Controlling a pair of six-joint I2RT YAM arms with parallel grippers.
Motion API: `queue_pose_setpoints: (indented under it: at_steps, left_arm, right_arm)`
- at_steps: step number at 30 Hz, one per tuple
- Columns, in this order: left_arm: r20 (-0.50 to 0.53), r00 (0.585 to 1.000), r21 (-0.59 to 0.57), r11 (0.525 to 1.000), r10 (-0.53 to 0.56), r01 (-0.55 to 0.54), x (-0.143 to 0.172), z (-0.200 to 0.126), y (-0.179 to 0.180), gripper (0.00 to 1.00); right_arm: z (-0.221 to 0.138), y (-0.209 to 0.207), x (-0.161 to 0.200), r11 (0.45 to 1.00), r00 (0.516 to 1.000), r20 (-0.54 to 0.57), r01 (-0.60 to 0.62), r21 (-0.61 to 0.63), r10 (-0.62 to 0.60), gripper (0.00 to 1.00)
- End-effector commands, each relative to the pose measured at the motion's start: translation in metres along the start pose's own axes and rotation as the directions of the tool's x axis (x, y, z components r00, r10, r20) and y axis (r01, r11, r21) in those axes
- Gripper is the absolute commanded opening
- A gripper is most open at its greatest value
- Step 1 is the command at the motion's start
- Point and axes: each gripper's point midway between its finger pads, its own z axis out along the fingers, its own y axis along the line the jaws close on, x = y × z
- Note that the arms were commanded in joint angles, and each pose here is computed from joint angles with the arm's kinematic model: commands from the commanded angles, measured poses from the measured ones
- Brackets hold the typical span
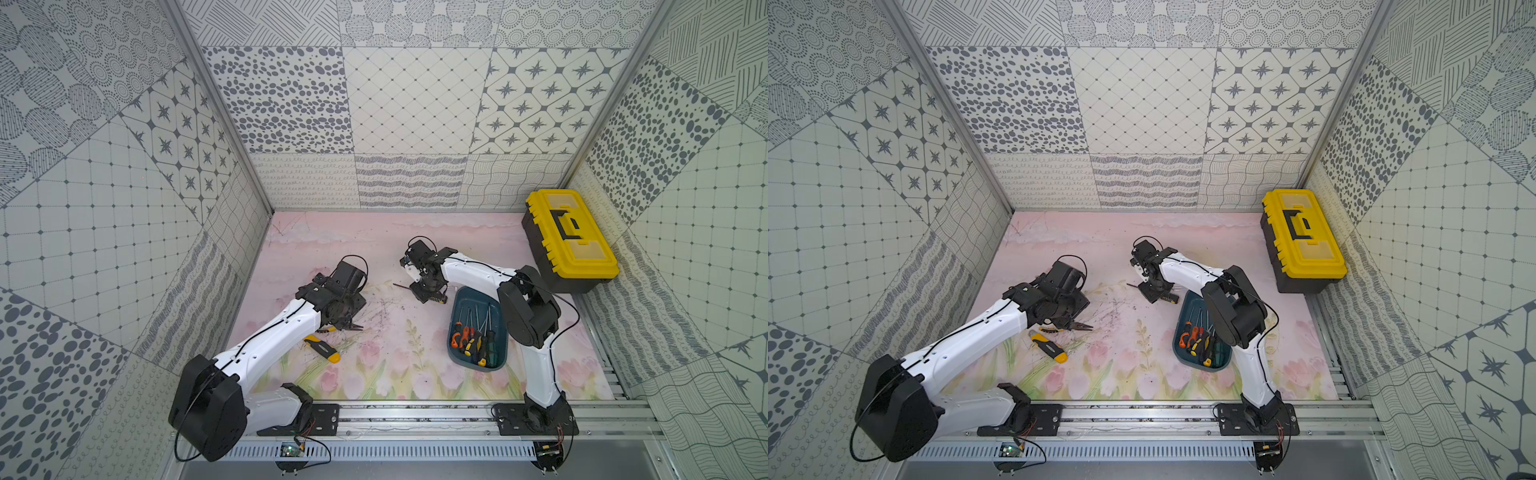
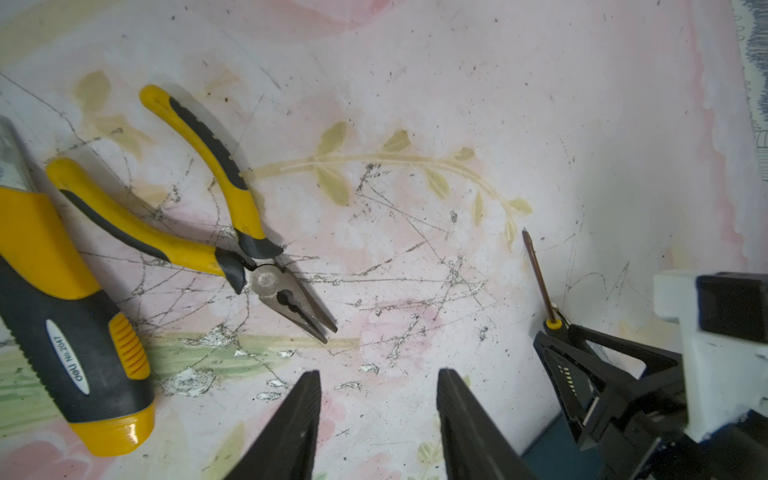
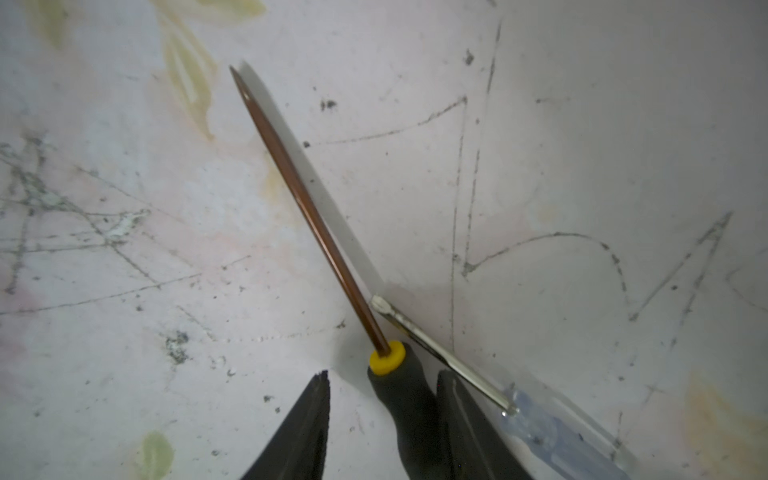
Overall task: Put the screwdriver on the desktop into the storage box
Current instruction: Pick up the screwdriver from the center of the board.
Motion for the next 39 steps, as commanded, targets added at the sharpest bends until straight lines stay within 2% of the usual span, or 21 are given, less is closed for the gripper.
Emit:
queue_pose_setpoints:
  at_steps: [1, 16, 30, 39]
  left_arm:
    - [-0.019, 1.0, 0.021, 1.0, 0.024, -0.024, 0.0, 0.001, -0.004, 0.49]
    - [-0.018, 1.0, 0.025, 1.0, 0.016, -0.016, -0.003, 0.002, -0.004, 0.49]
    - [-0.023, 1.0, 0.028, 1.0, 0.001, -0.001, -0.002, 0.001, -0.001, 0.48]
    - [-0.014, 1.0, 0.029, 0.999, -0.014, 0.015, -0.002, -0.002, 0.002, 0.48]
  right_arm:
    - [0.007, 0.004, 0.003, 0.999, 0.998, -0.038, 0.047, 0.012, -0.047, 0.44]
    - [0.007, 0.014, 0.012, 0.991, 0.988, -0.084, 0.129, 0.028, -0.126, 0.29]
    - [0.018, 0.01, 0.027, 0.982, 0.973, -0.155, 0.182, 0.054, -0.172, 0.34]
    - [0.02, 0.007, 0.029, 0.982, 0.973, -0.166, 0.174, 0.068, -0.16, 0.23]
